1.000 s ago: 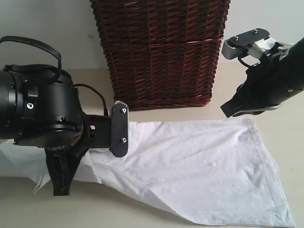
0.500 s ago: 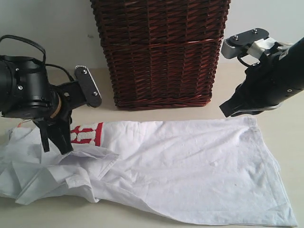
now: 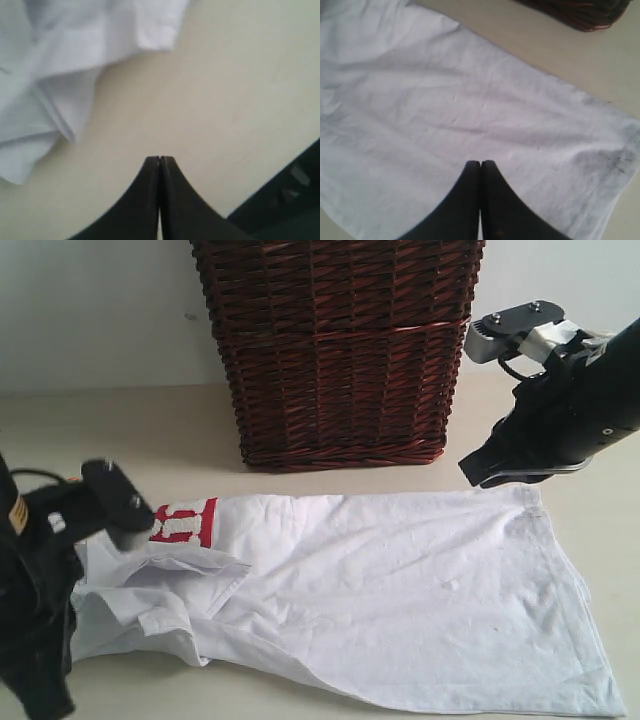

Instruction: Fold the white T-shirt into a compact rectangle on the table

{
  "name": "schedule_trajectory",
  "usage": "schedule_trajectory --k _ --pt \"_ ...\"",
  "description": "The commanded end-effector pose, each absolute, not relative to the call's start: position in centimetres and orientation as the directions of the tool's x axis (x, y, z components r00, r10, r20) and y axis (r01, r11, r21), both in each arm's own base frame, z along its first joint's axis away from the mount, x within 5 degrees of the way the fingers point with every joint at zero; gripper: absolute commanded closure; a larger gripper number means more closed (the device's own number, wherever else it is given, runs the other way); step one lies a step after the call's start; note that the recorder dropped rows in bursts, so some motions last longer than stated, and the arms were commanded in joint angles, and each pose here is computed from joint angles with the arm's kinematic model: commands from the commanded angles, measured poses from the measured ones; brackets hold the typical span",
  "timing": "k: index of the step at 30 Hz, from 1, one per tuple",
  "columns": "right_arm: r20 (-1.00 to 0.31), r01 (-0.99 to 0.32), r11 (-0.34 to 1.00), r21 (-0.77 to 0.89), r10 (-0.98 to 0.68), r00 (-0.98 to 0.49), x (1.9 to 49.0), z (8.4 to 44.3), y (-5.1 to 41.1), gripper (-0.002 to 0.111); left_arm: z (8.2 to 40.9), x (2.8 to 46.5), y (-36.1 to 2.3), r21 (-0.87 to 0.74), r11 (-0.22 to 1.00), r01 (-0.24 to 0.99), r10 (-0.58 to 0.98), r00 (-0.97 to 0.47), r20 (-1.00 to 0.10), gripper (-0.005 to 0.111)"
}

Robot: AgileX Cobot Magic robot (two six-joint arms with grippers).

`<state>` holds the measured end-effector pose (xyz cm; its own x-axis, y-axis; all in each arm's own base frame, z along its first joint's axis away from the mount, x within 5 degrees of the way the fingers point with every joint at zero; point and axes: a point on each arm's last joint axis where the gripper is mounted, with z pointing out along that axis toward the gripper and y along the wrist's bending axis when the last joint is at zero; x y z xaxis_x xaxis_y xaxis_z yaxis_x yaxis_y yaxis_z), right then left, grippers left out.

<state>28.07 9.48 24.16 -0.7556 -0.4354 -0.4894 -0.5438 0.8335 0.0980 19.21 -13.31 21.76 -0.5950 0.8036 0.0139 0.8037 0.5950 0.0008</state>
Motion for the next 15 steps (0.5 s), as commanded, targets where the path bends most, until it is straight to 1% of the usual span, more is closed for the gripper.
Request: schedule_trajectory --k 1,5,8,11,12,13,15 --pt "-0.492 -0.55 0.828 0.105 -0.437 -0.753 27.9 24.3 9.6 0.108 18.5 18.4 -12.8 -0.005 0.589 0.808 0.808 -0.589 0.015 0.107" --pt "-0.493 -0.55 0.829 0.104 -0.437 -0.752 27.9 24.3 9.6 0.108 16.9 20.1 -14.0 0.04 0.587 0.809 0.807 -0.581 -0.103 0.107" --pt "-0.494 -0.553 0.827 0.102 -0.441 -0.75 27.9 24.3 9.6 0.108 15.9 21.9 -14.5 0.099 0.593 0.799 0.803 -0.578 -0.143 0.107" --pt "-0.497 -0.554 0.826 0.099 -0.442 -0.747 28.0 24.3 9.6 0.108 15.8 24.4 -14.3 0.231 0.6 0.766 0.799 -0.587 -0.132 0.107" --pt "-0.499 -0.554 0.827 0.098 -0.441 -0.746 28.0 24.3 9.6 0.108 16.0 25.1 -14.3 0.278 0.619 0.735 0.782 -0.608 -0.136 0.107" --pt "-0.502 -0.553 0.828 0.096 -0.439 -0.745 28.0 24.3 9.6 0.108 16.3 26.1 -14.1 0.362 0.606 0.709 0.786 -0.604 -0.134 0.107" --pt "-0.508 -0.552 0.829 0.093 -0.437 -0.742 28.1 24.3 9.6 0.108 17.1 27.3 -14.0 0.451 0.619 0.643 0.767 -0.619 -0.17 0.107"
